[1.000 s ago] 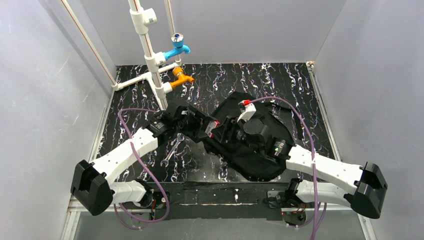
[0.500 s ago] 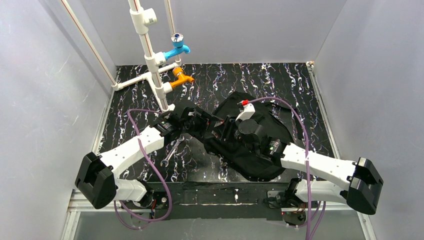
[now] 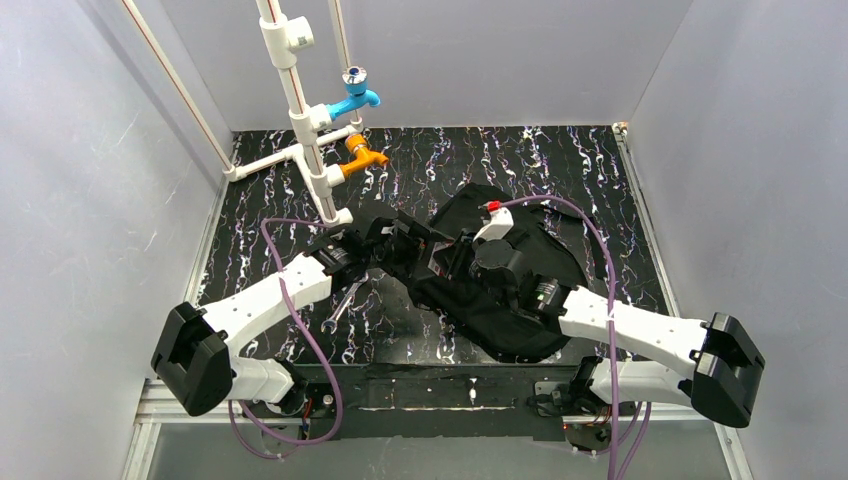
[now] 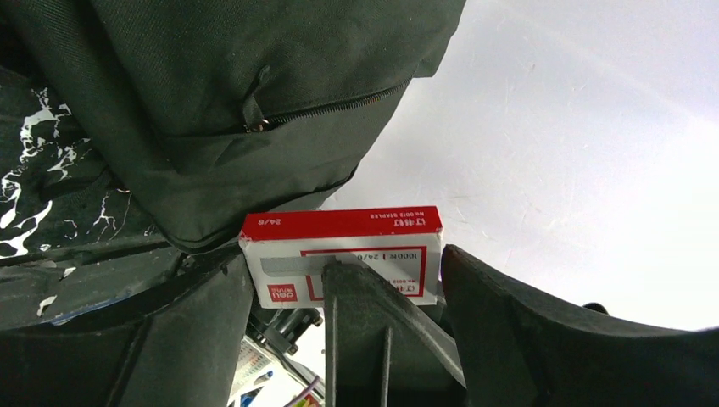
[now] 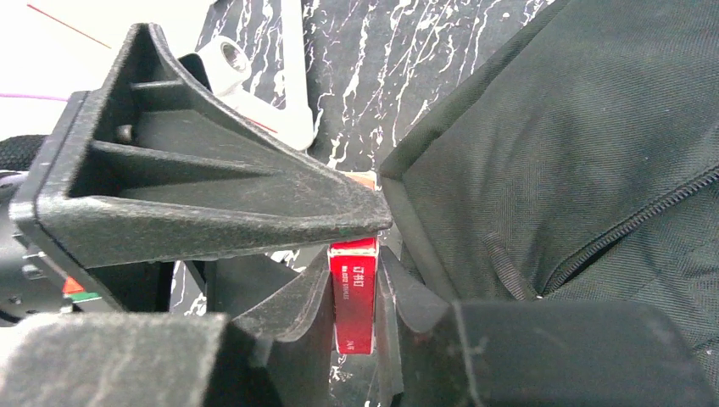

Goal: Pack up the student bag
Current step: Place the stationery in the student bag.

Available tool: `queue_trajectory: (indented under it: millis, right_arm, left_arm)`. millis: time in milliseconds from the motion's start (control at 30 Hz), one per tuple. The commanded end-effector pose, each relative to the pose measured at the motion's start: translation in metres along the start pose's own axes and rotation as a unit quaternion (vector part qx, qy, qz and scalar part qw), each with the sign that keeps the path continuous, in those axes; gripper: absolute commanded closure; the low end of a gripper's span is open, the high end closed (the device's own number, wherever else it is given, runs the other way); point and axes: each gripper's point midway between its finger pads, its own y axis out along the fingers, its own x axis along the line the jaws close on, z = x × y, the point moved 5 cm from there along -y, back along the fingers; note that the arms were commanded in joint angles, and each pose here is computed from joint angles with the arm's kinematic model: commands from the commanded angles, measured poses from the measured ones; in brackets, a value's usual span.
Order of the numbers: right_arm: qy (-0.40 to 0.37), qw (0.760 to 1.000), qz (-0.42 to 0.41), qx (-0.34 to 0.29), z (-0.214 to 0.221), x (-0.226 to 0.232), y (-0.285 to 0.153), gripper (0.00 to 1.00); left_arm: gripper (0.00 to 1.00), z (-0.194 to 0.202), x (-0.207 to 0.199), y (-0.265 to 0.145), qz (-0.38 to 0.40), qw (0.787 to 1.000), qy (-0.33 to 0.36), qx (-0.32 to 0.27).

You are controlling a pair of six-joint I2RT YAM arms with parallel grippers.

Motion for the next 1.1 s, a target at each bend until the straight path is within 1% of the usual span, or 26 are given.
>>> queue_trajectory:
  millis: [0,67,133,200,267,333,400,467,533,600,667,700,733,833,867,967,1067]
  right_arm:
    - [0.033,0.999,-0.007,-0.041,-0.012,0.005,-0.001,0.76]
    - [0.035,0.998,-0.003,-0.047,-0.013,0.003,-0.003,0.82]
    - [0.033,0.998,0.005,-0.051,-0.015,0.000,-0.004,0.84]
    - [0.020,0.998,0.031,-0.051,-0.019,-0.010,-0.006,0.84]
    - [0.007,0.997,0.064,-0.049,-0.031,-0.028,-0.010,0.85]
    - [-0.009,0.995,0.091,-0.044,-0.045,-0.053,-0.021,0.85]
    - [-0.026,0.994,0.104,-0.034,-0.059,-0.075,-0.033,0.85]
    - [-0.033,0.993,0.109,-0.019,-0.072,-0.096,-0.042,0.85]
    - [-0.016,0.994,0.104,0.009,-0.076,-0.112,-0.047,0.86]
    - [0.017,0.997,0.058,0.046,-0.075,-0.120,-0.045,0.87]
    - [0.062,0.996,0.020,0.066,-0.071,-0.128,-0.039,0.88]
    - [0.081,0.994,0.006,0.071,-0.069,-0.131,-0.036,0.88]
    - [0.104,0.992,-0.009,0.077,-0.067,-0.132,-0.033,0.88]
    - [0.142,0.987,-0.046,0.066,-0.066,-0.132,-0.023,0.88]
    - [0.154,0.985,-0.049,0.067,-0.064,-0.134,-0.020,0.88]
    - [0.194,0.976,-0.052,0.079,-0.053,-0.139,-0.011,0.88]
    - [0.223,0.971,-0.055,0.067,-0.049,-0.142,-0.006,0.87]
  left_arm:
    - [0.21,0.005,-0.009,-0.005,0.016,1.000,0.016,0.002]
    - [0.18,0.004,-0.008,-0.007,0.015,1.000,0.025,-0.005]
    - [0.14,0.002,-0.005,-0.010,0.010,0.999,0.040,-0.016]
    - [0.12,-0.002,-0.002,-0.014,0.002,0.996,0.085,-0.036]
    - [0.10,-0.012,0.005,-0.024,-0.031,0.986,0.146,-0.074]
    - [0.10,-0.024,0.008,-0.032,-0.051,0.964,0.234,-0.116]
    - [0.11,-0.030,0.008,-0.035,-0.064,0.935,0.323,-0.130]
    - [0.14,-0.028,0.005,-0.024,-0.073,0.897,0.420,-0.114]
    - [0.16,-0.020,0.004,-0.006,-0.086,0.861,0.494,-0.078]
    - [0.21,-0.011,0.003,0.013,-0.097,0.834,0.541,-0.051]
    - [0.29,-0.008,0.002,0.030,-0.114,0.817,0.565,-0.041]
    - [0.32,-0.009,0.002,0.036,-0.121,0.812,0.569,-0.039]
    - [0.33,-0.010,0.002,0.040,-0.126,0.811,0.569,-0.041]
    - [0.33,-0.005,-0.002,0.054,-0.121,0.811,0.571,-0.023]
    - [0.33,-0.004,-0.003,0.059,-0.120,0.813,0.570,-0.015]
    - [0.40,-0.002,-0.006,0.064,-0.119,0.815,0.567,-0.011]
    - [0.39,-0.003,-0.005,0.059,-0.122,0.819,0.561,-0.020]
